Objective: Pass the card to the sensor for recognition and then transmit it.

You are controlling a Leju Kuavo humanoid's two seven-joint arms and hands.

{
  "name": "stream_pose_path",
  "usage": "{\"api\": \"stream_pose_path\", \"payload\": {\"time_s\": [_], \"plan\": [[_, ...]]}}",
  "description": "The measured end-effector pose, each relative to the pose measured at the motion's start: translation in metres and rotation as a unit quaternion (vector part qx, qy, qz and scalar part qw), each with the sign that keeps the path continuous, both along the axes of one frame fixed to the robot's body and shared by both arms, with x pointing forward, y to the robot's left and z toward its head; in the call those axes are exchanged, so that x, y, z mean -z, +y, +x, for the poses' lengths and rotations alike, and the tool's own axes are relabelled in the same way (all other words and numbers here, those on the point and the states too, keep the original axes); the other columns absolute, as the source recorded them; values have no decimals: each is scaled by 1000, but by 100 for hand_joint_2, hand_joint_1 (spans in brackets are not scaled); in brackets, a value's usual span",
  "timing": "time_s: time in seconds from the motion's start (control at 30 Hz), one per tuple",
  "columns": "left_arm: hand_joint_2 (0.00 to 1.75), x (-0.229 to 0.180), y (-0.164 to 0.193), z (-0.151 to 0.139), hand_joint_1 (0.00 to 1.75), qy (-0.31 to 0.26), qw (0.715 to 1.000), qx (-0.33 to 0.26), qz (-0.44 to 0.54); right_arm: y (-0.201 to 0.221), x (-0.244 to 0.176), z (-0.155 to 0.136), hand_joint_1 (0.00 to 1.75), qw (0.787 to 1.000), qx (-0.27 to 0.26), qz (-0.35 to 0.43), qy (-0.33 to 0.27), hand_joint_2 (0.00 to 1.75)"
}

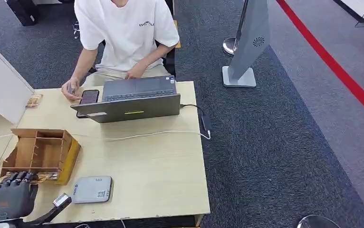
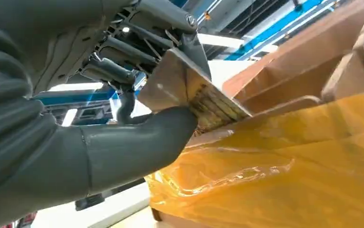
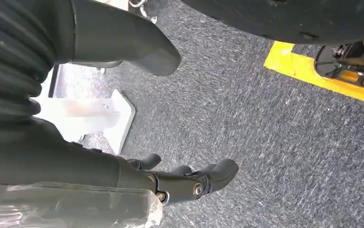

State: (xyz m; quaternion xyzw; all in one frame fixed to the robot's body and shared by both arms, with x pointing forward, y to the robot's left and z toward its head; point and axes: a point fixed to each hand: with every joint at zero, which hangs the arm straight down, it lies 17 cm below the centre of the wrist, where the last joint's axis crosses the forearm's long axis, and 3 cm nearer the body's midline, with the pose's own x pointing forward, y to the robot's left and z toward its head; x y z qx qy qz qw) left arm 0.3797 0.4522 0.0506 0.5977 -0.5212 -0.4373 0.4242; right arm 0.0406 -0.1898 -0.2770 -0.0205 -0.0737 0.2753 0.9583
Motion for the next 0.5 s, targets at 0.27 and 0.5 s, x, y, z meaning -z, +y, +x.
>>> {"api": "stream_pose_path", "payload": {"time_s": [0.27, 0.5], "plan": [[175, 3, 12, 3, 175, -6, 999, -29, -32, -1, 0, -1, 0, 1000, 3, -1, 2, 175], [175, 10, 8, 7, 175, 3, 999, -14, -36, -2, 0, -1, 0, 1000, 5, -1, 2, 175]]}}
